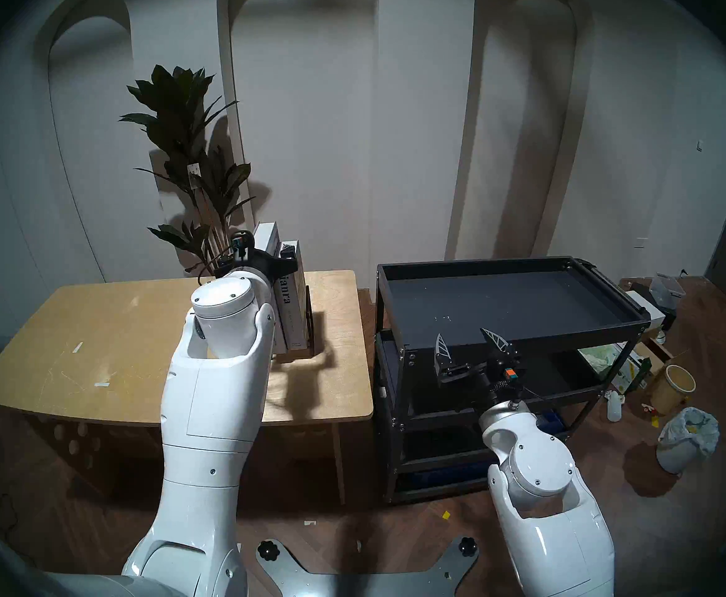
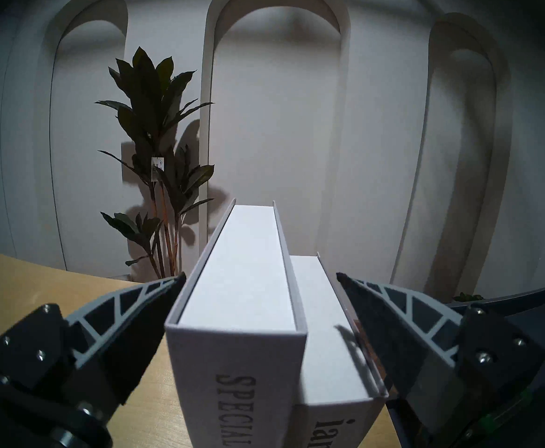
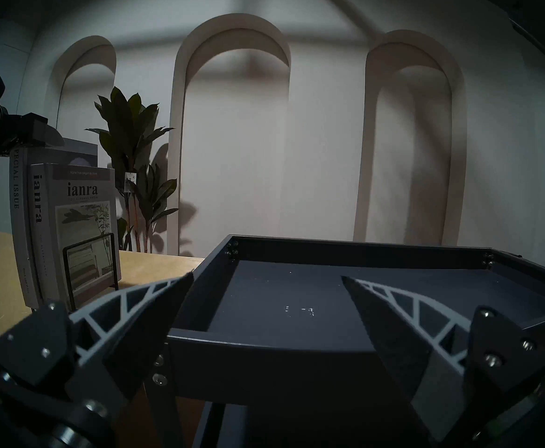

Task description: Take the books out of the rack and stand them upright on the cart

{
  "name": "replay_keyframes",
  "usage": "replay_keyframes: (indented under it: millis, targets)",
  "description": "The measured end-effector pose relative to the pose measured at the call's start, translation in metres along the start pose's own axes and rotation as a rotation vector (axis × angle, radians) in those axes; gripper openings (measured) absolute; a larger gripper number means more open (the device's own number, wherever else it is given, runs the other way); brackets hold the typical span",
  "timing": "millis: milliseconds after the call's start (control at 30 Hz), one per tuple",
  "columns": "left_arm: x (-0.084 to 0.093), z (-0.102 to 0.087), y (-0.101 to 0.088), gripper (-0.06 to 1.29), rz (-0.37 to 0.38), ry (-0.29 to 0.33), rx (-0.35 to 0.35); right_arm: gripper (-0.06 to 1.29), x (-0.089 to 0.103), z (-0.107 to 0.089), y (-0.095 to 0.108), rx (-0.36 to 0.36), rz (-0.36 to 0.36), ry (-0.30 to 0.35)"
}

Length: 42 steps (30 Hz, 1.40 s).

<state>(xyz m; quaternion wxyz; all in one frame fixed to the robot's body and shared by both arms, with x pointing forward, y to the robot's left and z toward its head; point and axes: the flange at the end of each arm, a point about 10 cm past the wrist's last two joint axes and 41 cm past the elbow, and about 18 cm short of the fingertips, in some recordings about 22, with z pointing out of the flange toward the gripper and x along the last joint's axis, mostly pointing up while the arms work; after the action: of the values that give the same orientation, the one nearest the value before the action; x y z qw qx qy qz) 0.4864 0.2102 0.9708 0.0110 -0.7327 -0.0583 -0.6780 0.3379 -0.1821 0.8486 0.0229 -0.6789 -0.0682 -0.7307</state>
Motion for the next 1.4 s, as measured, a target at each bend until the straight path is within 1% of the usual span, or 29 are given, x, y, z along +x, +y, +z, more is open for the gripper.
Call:
replay_keyframes:
  millis: [267, 500, 767, 967, 1033, 1067, 1100, 1200, 1267, 1300, 1333, 1367, 1400]
  targets:
    - [-0.007, 0.007, -0.006, 1.26, -0.003, -0.001, 0.010, 1.25, 0.000, 0.000, -0.004, 0.001, -0.009, 0.000]
    - [-0.006, 0.009, -0.013, 1.26, -0.007, 0.031, 0.024, 1.25, 0.000, 0.001, -0.010, 0.005, -0.015, 0.000]
    - [-0.008, 0.011, -0.017, 1.26, -0.013, 0.036, 0.021, 1.25, 0.000, 0.001, -0.013, 0.004, -0.021, 0.000]
    - [-0.012, 0.012, -0.016, 1.26, -0.026, 0.032, 0.008, 1.25, -0.001, 0.002, -0.014, 0.000, -0.026, 0.000]
    - [-0.013, 0.013, -0.015, 1.23, -0.028, 0.031, 0.004, 1.25, -0.001, 0.002, -0.015, -0.001, -0.026, 0.000]
    - [-0.013, 0.013, -0.015, 1.22, -0.029, 0.030, 0.002, 1.25, -0.001, 0.002, -0.015, -0.002, -0.027, -0.001]
    - [-0.014, 0.013, -0.013, 1.14, -0.032, 0.029, -0.002, 1.25, -0.001, 0.002, -0.015, -0.004, -0.028, -0.002]
    - [-0.016, 0.014, -0.011, 1.02, -0.035, 0.028, -0.009, 1.25, -0.002, 0.002, -0.014, -0.007, -0.028, -0.003]
    - [-0.016, 0.014, -0.009, 0.99, -0.035, 0.029, -0.011, 1.25, -0.002, 0.002, -0.014, -0.008, -0.029, -0.004]
    - [-0.016, 0.014, -0.009, 0.93, -0.036, 0.030, -0.012, 1.25, -0.003, 0.002, -0.014, -0.009, -0.029, -0.005]
    - [-0.016, 0.014, -0.008, 0.90, -0.036, 0.030, -0.013, 1.25, -0.003, 0.002, -0.013, -0.010, -0.029, -0.005]
    - [-0.016, 0.014, -0.008, 0.81, -0.037, 0.031, -0.013, 1.25, -0.003, 0.002, -0.013, -0.011, -0.030, -0.006]
    - [-0.016, 0.014, -0.008, 0.68, -0.037, 0.031, -0.013, 1.25, -0.004, 0.002, -0.012, -0.013, -0.030, -0.006]
